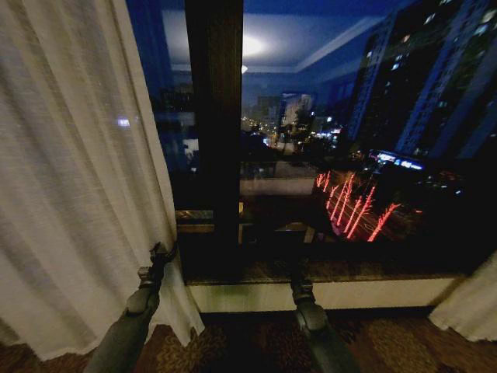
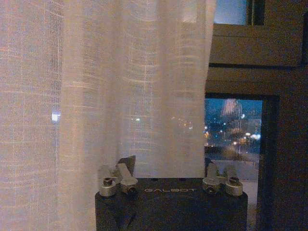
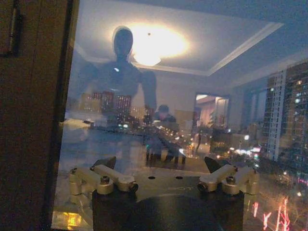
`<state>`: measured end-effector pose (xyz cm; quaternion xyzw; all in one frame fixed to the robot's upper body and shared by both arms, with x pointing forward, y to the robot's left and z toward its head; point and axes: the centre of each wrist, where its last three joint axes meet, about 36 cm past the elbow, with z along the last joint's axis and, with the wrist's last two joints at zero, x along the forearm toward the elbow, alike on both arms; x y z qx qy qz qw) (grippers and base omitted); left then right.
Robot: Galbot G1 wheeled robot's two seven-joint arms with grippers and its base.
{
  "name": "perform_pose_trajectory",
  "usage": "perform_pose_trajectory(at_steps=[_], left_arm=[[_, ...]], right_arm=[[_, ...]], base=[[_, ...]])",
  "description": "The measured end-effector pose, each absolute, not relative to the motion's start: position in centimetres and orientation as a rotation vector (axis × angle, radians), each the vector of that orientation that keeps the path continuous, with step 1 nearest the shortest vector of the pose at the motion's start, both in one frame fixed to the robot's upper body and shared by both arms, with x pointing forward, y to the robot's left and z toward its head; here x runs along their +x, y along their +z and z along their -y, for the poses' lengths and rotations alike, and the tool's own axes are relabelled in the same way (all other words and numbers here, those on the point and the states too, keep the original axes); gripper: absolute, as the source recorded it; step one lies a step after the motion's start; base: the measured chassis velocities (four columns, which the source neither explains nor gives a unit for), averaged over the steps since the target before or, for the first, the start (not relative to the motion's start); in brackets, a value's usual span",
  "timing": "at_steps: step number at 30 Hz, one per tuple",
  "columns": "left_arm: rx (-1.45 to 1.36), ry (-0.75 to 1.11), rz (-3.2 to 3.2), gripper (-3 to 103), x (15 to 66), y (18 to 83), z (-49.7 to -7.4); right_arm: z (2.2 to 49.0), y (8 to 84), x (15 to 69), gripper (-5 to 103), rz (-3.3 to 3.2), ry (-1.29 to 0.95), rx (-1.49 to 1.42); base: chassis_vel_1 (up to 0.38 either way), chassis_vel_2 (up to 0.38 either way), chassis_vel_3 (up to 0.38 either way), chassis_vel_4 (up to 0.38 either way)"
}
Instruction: Open the curtains by pulling them apart, changing their state from closed to fully open.
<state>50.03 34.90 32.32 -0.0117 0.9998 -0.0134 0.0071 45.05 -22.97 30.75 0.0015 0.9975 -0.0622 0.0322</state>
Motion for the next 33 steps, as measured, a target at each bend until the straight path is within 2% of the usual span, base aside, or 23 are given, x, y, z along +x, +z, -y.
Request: perform_pose_trajectory(at_steps=[1,3,6,9,13,14,15,16,18,33], left_arm=[[-0.037,-0.045,-3.127,58,50.0,32.3,-34.9],[-0.038,-0.046,-3.126,58,50.1,32.4,-35.0],[-0.041,-0.048,-3.127,43,50.1,32.4,-35.2],[-0.042,-0.047,-3.129,37,50.1,32.4,-35.4],[-0.048,-0.047,-3.130,15,50.1,32.4,-35.8],[-0.048,-0.047,-3.130,15,50.1,32.4,-35.8],[-0.049,-0.048,-3.130,10,50.1,32.4,-35.9],[-0.050,-0.048,-3.130,10,50.1,32.4,-35.9],[-0.052,-0.049,-3.128,2,50.2,32.5,-36.0],[-0.059,-0.044,-3.128,0,50.0,32.4,-36.6]], right_arm=[[23.0,30.7,45.0,100,-3.071,-0.191,0.004],[23.0,30.7,45.0,100,-3.071,-0.191,0.004],[23.0,30.7,45.0,100,-3.071,-0.191,0.005],[23.0,30.7,45.0,100,-3.071,-0.192,0.004],[23.0,30.7,45.0,100,-3.071,-0.191,0.004],[23.0,30.7,45.0,100,-3.071,-0.191,0.004],[23.0,30.7,45.0,100,-3.071,-0.191,0.004],[23.0,30.7,45.0,100,-3.071,-0.191,0.004],[23.0,30.7,45.0,100,-3.071,-0.191,0.004],[23.0,30.8,45.0,100,-3.071,-0.192,0.005]], base=[[0.000,0.000,0.000,0.000],[0.000,0.000,0.000,0.000],[0.000,0.000,0.000,0.000],[0.000,0.000,0.000,0.000],[0.000,0.000,0.000,0.000],[0.000,0.000,0.000,0.000],[0.000,0.000,0.000,0.000],[0.000,0.000,0.000,0.000],[0.000,0.000,0.000,0.000],[0.066,0.078,-0.066,-0.079]])
